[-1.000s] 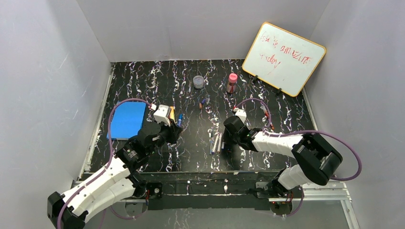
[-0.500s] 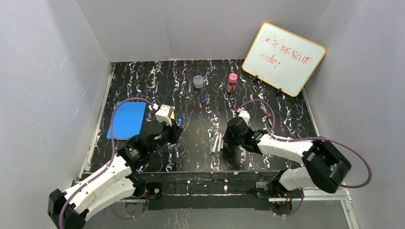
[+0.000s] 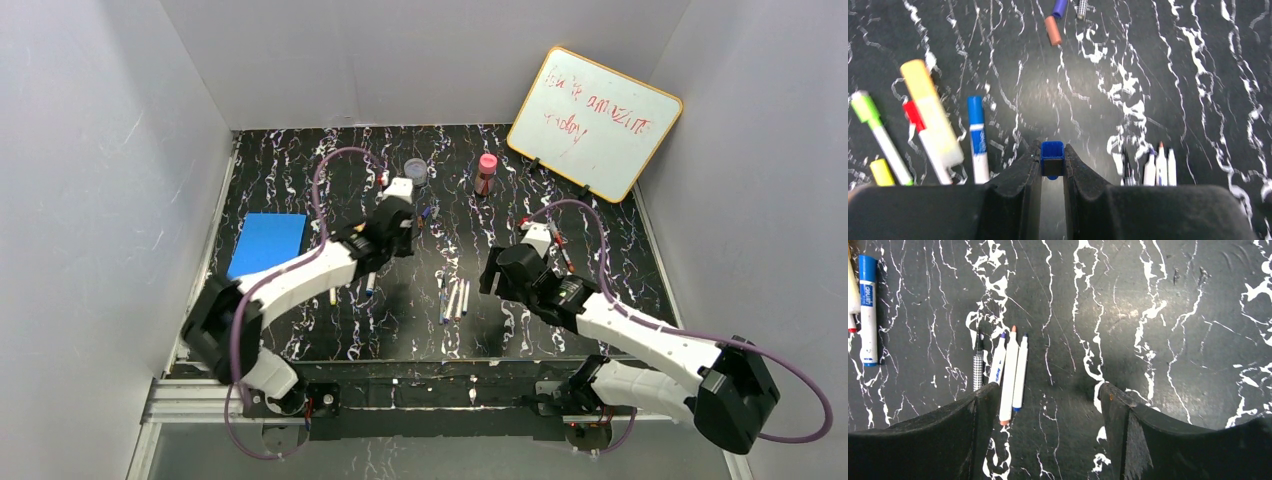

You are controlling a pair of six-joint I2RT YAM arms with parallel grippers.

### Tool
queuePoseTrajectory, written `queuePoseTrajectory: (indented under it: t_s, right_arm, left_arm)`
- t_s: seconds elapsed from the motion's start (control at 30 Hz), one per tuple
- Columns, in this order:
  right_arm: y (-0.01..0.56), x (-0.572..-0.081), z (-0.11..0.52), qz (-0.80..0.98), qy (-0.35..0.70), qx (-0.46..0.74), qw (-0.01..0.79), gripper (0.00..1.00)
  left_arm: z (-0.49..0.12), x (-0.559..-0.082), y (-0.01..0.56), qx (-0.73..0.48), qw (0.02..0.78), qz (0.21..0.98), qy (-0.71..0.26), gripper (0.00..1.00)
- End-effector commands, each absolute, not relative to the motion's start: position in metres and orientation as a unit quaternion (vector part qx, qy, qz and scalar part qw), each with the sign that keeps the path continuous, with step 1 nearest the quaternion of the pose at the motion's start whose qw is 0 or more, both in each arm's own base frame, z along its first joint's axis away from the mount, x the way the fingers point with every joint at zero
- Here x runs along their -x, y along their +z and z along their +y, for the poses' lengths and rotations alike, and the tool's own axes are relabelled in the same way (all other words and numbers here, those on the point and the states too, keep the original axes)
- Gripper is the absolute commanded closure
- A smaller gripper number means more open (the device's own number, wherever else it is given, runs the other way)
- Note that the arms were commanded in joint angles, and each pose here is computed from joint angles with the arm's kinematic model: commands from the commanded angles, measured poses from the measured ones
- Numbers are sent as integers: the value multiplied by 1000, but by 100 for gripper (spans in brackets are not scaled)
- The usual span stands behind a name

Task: Open the pen caps

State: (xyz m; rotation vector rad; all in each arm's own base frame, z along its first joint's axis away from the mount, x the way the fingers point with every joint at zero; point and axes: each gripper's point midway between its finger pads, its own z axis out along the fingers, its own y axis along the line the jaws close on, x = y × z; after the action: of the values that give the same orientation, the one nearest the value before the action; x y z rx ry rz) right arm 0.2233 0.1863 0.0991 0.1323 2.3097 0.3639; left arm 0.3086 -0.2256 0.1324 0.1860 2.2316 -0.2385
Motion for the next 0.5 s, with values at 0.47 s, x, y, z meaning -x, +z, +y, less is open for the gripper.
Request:
queuePoseTrajectory:
  t_s: [0.47]
  right_arm:
    - [169, -218, 161, 876, 158, -47, 454, 21]
  left_arm:
    - [-229, -423, 46, -37, 315, 947, -50, 93]
